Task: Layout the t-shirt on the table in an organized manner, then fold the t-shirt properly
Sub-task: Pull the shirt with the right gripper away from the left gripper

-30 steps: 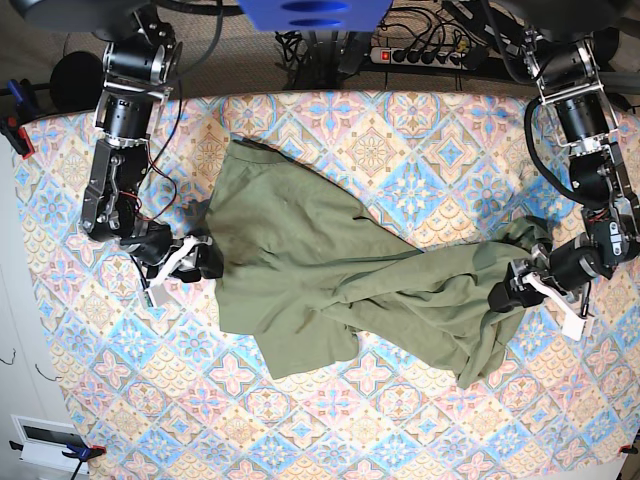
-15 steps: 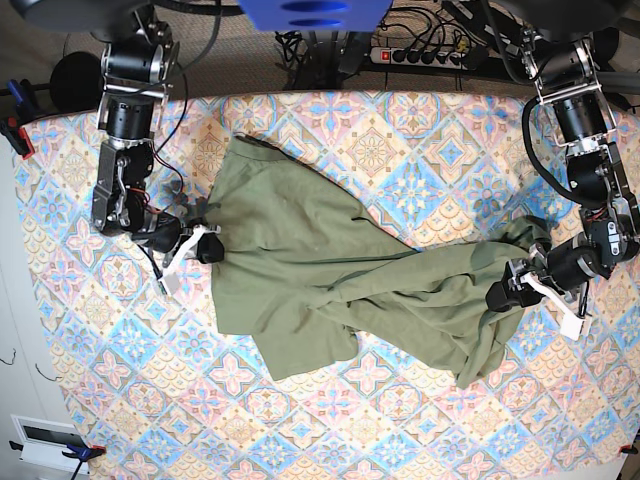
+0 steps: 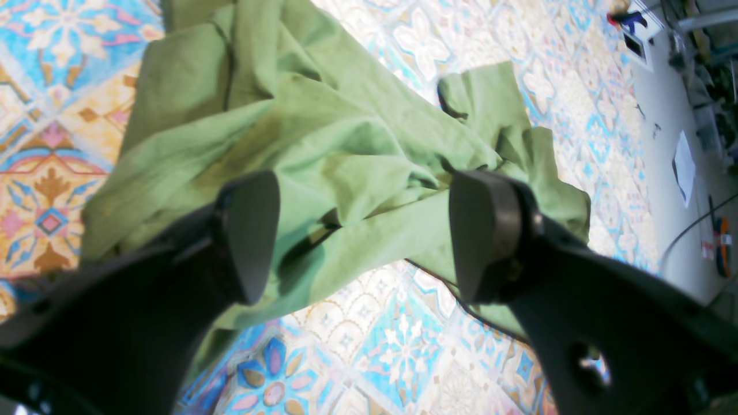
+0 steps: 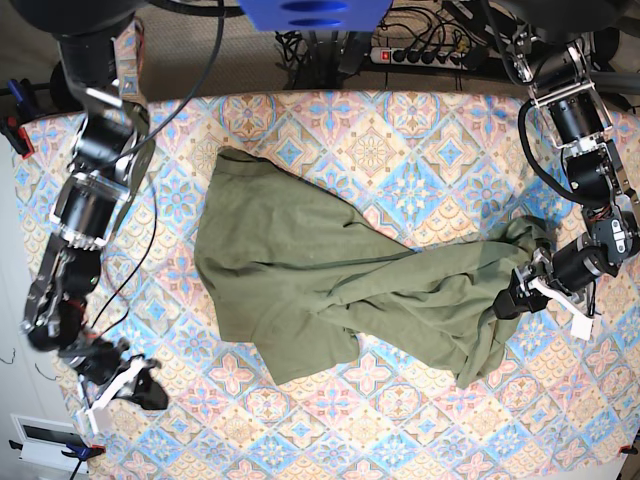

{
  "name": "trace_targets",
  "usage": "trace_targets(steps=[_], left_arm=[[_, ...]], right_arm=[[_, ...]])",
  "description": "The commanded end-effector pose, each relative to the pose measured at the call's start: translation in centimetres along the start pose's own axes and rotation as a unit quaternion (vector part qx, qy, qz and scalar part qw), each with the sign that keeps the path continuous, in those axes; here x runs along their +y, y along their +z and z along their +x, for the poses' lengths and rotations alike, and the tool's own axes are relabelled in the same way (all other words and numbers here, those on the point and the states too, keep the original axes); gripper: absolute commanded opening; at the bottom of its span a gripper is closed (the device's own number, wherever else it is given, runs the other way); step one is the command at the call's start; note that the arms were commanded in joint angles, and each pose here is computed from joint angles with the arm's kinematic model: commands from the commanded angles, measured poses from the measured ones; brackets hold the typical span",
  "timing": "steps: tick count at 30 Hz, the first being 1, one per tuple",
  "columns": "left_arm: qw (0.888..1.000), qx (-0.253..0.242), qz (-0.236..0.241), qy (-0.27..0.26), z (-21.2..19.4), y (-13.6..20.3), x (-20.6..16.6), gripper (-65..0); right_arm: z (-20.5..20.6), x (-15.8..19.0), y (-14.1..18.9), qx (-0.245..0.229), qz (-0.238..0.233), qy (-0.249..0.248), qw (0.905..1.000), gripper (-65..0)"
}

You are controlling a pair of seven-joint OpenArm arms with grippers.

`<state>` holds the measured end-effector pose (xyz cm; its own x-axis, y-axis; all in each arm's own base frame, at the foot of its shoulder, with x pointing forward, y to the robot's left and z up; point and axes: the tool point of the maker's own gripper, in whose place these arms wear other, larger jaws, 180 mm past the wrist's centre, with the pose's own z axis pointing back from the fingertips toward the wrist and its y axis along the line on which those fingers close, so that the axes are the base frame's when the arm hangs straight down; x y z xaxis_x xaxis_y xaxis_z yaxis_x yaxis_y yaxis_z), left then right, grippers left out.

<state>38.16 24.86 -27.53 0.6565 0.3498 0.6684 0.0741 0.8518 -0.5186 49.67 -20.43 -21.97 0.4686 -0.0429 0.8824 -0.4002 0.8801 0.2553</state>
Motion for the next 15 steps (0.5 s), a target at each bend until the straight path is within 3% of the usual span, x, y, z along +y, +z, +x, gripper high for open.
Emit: trace_targets(steps=[1, 4, 10, 15], left_arm=[[1.000, -0.028, -0.008, -0.013, 2.0, 0.7, -0.6, -19.3], [1.000, -0.028, -0.007, -0.012, 1.9, 0.7, -0.5, -19.3], [1.000, -0.027, -0.006, -0.013, 1.9, 0.8, -0.4, -19.3], [1.000, -0.026, -0.007, -0.012, 1.8, 0.8, -0.5, -19.3]], right_arm=[[0.6, -0.4, 0.3, 0.008, -0.005, 0.006, 0.9999, -61.3], [-1.0, 0.0, -0.3, 0.035, 0.001, 0.007, 0.9994, -59.9], [-11.8, -0.1, 0.3, 0.112, -0.001, -0.039, 0.9929, -48.0], [-17.3, 0.3, 1.3, 0.140, -0.003, -0.066, 0.9879, -47.6]])
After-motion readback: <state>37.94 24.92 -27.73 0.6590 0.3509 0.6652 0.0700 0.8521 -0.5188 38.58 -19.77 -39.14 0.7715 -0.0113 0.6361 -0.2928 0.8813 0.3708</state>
